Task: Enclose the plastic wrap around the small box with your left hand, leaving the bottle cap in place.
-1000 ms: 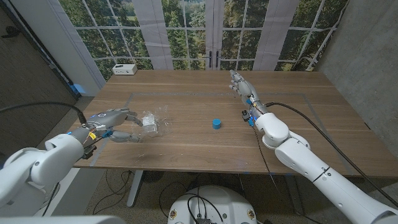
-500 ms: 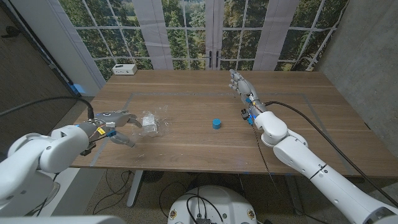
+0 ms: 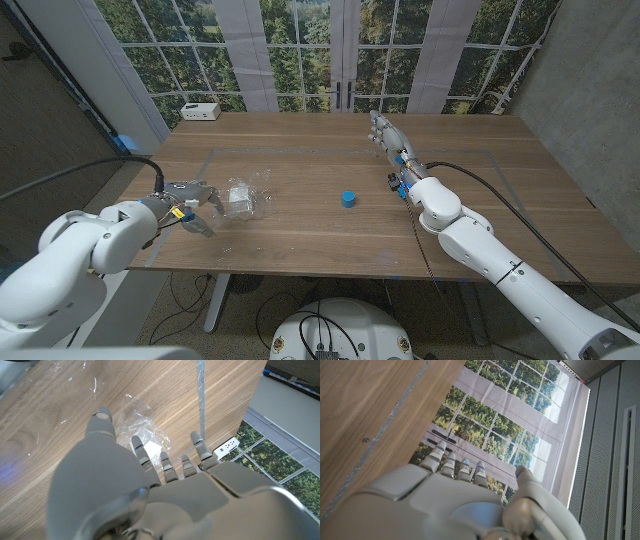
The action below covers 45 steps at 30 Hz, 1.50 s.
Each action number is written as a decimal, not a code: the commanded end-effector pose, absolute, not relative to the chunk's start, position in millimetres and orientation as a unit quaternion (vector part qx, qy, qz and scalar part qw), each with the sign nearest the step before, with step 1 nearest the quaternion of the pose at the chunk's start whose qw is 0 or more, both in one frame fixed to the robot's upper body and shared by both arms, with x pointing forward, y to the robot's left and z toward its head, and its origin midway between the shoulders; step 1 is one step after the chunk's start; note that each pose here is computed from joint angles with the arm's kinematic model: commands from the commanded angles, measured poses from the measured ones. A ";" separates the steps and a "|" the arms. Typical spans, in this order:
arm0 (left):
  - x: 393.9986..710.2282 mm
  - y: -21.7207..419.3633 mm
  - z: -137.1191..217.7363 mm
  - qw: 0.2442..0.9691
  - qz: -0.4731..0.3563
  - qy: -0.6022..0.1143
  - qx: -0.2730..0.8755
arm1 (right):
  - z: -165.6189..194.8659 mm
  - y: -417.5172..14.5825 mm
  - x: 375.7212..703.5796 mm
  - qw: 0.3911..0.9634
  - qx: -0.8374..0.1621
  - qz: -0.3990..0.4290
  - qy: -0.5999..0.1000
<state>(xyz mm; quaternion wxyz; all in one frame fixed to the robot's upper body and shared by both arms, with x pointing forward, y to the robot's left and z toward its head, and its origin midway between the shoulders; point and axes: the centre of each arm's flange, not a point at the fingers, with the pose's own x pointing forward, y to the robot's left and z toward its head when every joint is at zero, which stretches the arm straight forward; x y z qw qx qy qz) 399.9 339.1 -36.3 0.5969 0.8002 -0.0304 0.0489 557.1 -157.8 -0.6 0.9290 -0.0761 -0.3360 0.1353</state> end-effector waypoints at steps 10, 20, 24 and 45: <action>412.2 334.7 -42.1 0.576 0.116 -0.111 0.801 | 1.7 -158.7 565.5 0.932 -0.073 0.129 -0.331; 399.9 341.0 -42.5 0.575 0.219 -0.236 0.752 | 1.7 -159.0 570.2 0.934 -0.074 0.129 -0.326; 401.4 340.6 -40.2 0.578 0.233 -0.250 0.741 | 2.7 -158.9 572.5 0.934 -0.074 0.129 -0.325; 446.3 344.6 -52.2 0.562 0.308 -0.223 0.735 | 8.8 -159.5 587.4 0.938 -0.079 0.137 -0.310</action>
